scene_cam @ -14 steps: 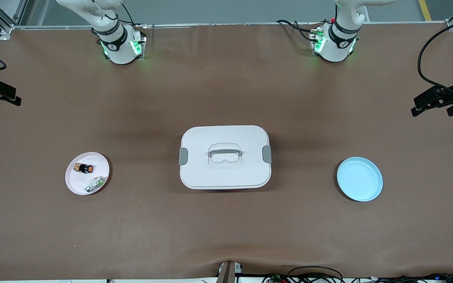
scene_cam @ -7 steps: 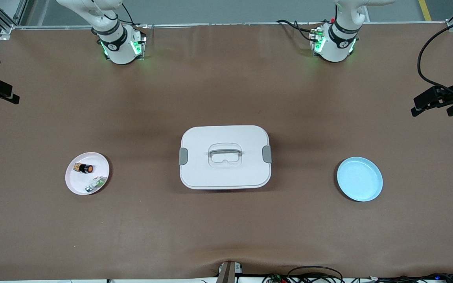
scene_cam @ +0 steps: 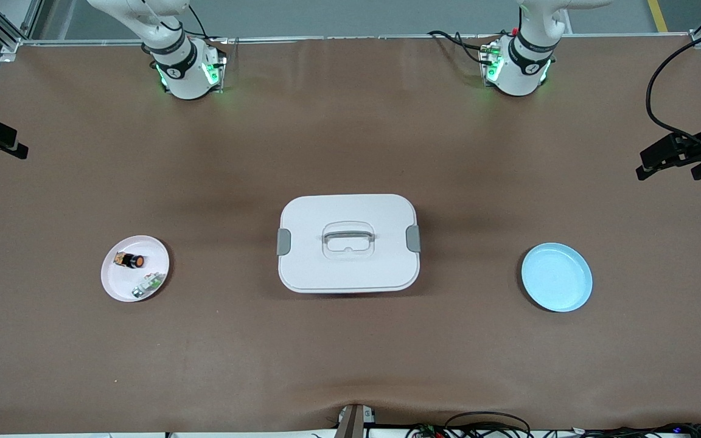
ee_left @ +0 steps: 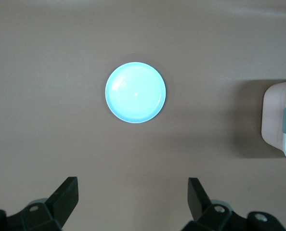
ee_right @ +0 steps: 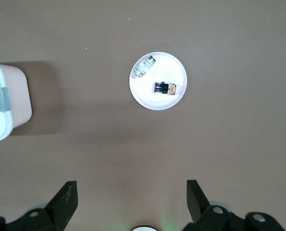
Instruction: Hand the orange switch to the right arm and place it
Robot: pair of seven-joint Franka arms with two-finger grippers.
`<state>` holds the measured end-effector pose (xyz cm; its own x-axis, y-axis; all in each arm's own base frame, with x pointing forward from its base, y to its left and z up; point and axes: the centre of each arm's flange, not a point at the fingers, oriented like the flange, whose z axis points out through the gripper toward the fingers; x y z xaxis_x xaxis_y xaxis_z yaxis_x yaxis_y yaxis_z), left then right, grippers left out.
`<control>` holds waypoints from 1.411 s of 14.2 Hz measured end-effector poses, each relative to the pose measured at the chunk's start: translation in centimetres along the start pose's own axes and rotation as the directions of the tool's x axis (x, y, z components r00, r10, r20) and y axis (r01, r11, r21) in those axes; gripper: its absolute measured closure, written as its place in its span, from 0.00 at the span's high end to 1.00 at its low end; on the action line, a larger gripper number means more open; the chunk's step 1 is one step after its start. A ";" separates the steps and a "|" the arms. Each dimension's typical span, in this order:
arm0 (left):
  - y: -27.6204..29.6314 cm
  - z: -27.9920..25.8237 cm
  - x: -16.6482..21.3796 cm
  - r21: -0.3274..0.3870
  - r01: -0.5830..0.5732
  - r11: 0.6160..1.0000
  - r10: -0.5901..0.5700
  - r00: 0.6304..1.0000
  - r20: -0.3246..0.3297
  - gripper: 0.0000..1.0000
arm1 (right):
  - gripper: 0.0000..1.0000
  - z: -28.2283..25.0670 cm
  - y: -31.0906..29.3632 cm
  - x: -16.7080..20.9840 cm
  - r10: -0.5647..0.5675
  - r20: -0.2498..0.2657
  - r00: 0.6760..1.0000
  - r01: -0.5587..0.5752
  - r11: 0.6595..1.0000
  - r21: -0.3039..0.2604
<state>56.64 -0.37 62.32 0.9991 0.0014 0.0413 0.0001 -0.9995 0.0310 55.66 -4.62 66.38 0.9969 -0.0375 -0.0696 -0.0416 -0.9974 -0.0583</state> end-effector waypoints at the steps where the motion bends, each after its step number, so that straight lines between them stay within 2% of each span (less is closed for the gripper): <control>1: 0.0 0.0 0.0 0.000 0.000 1.000 0.000 1.000 0.000 1.00 | 1.00 -0.1 -0.1 -0.1 0.017 -0.002 1.000 -0.017 1.000 0.000; 6: 0.0 0.0 0.0 0.000 0.000 1.000 0.000 1.000 0.000 1.00 | 1.00 -0.1 -0.2 -0.1 0.047 -0.006 0.999 -0.047 0.999 0.001; 9: 0.0 0.0 0.0 0.000 0.000 1.000 0.000 1.000 0.000 1.00 | 1.00 0.2 -0.2 -0.7 0.052 -0.026 0.998 -0.052 0.999 0.001; 20: -0.1 0.0 0.0 0.000 0.001 1.000 -0.001 1.000 0.000 1.00 | 1.00 0.4 -1.9 -1.6 0.085 -0.030 0.996 -0.085 0.996 0.002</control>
<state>56.64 -0.32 62.33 0.9991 0.0024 0.0415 0.0011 -0.9995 0.0310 54.13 -2.66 66.16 0.9912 -0.1244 -0.0444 -0.1267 -0.9905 -0.0541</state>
